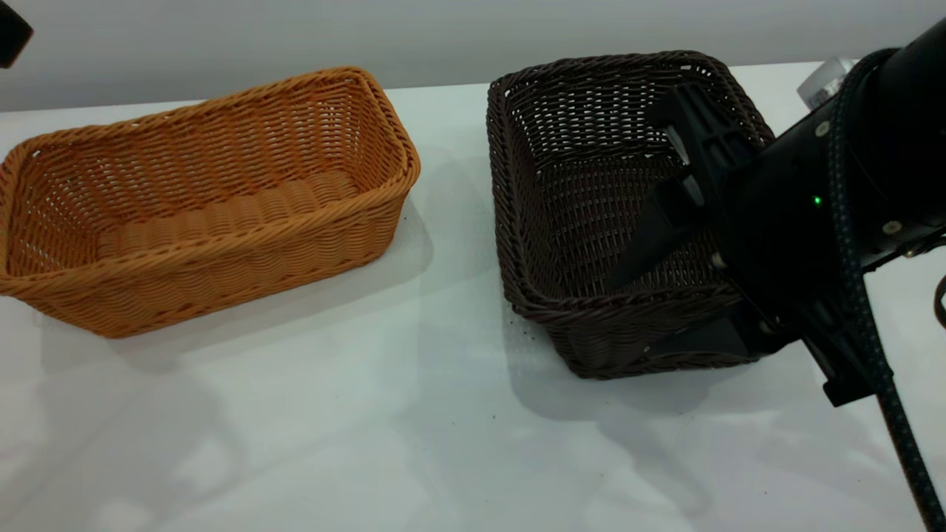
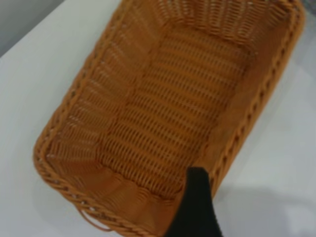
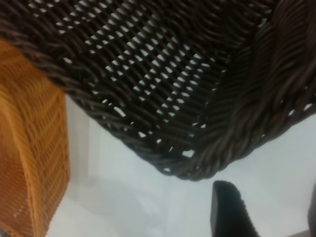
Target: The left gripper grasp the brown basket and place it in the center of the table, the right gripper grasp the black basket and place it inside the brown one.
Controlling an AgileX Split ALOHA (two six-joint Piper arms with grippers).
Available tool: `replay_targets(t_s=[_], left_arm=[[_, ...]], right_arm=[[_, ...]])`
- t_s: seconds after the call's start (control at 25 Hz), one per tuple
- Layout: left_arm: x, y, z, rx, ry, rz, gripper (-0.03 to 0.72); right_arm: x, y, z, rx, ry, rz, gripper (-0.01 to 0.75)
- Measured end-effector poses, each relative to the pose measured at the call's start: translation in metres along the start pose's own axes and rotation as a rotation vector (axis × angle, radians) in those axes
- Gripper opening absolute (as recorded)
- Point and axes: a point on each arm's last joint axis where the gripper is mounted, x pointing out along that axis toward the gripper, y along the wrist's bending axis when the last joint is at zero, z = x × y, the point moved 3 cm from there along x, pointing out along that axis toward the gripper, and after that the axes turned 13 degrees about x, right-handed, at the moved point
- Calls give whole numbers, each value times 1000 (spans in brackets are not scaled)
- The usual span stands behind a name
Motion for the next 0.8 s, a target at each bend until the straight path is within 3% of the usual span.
replay_targets(t_s=[0.48,0.8], left_arm=[[0,-1,0,5,2,-3,524],[0,-2,-1,3,11,-17,525]], right_arm=[[26,-6,13,54,-51,-61,343],[41,21,5,6,-14,-33,343]])
